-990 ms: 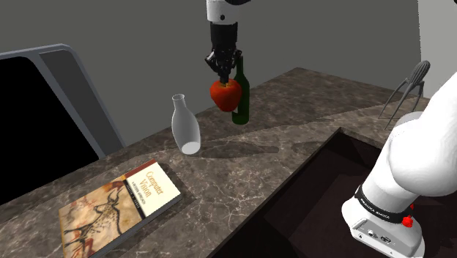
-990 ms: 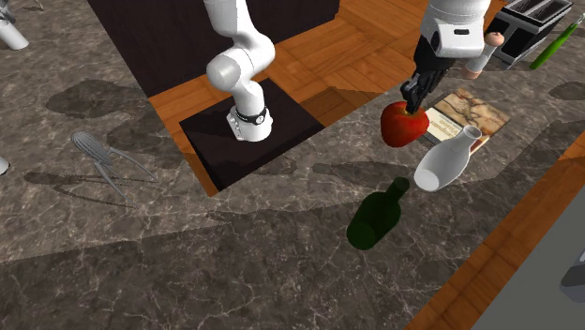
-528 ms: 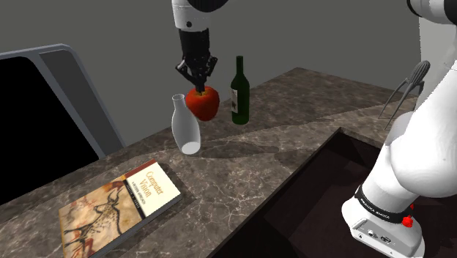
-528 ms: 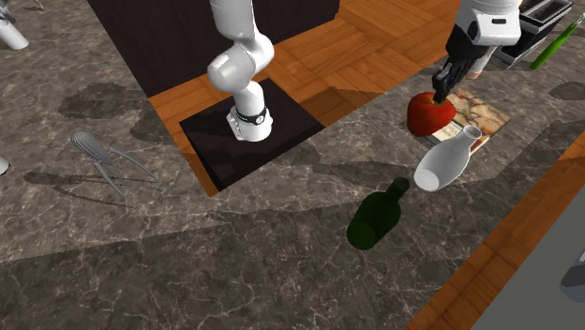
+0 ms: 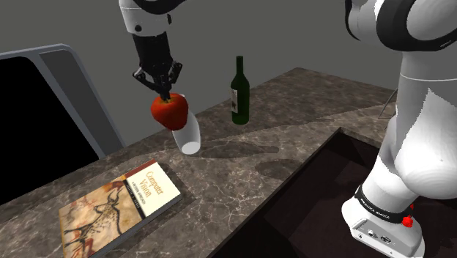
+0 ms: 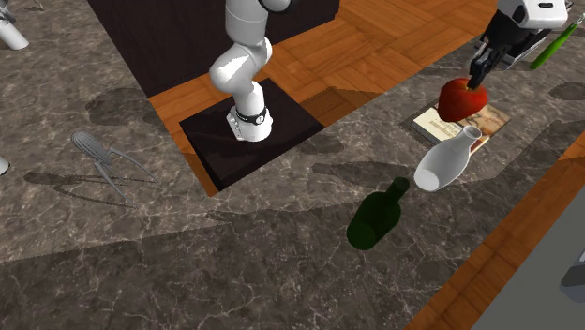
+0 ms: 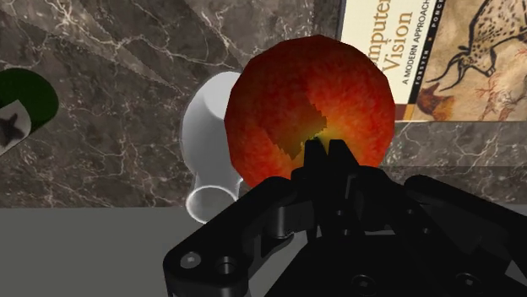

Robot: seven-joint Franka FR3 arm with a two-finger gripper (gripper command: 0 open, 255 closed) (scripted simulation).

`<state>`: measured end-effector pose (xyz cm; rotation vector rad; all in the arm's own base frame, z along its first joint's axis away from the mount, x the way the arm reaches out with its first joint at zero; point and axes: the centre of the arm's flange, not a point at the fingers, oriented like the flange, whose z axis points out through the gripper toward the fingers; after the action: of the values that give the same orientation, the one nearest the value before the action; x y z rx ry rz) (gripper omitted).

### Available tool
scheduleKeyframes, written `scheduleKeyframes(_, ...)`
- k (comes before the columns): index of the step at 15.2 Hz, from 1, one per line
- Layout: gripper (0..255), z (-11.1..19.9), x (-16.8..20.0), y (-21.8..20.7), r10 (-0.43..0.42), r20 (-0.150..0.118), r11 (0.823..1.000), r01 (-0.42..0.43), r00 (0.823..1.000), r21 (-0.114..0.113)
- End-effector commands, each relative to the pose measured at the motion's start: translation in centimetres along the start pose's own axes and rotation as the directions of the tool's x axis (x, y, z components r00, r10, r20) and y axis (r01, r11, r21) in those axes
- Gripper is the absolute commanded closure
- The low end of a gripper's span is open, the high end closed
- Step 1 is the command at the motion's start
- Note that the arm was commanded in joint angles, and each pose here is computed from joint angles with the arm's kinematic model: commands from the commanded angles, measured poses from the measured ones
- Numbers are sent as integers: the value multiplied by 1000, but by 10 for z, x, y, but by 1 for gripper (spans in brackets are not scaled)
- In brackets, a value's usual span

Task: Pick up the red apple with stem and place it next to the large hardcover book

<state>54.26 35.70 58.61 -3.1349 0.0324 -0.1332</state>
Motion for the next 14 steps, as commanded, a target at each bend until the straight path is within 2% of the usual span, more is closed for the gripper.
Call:
scheduleKeyframes(1, 255, 1, 3, -21, 2, 0, 1000, -2, 1000, 0)
scheduleKeyframes(14, 255, 69, -3, -21, 2, 0, 1000, -2, 1000, 0)
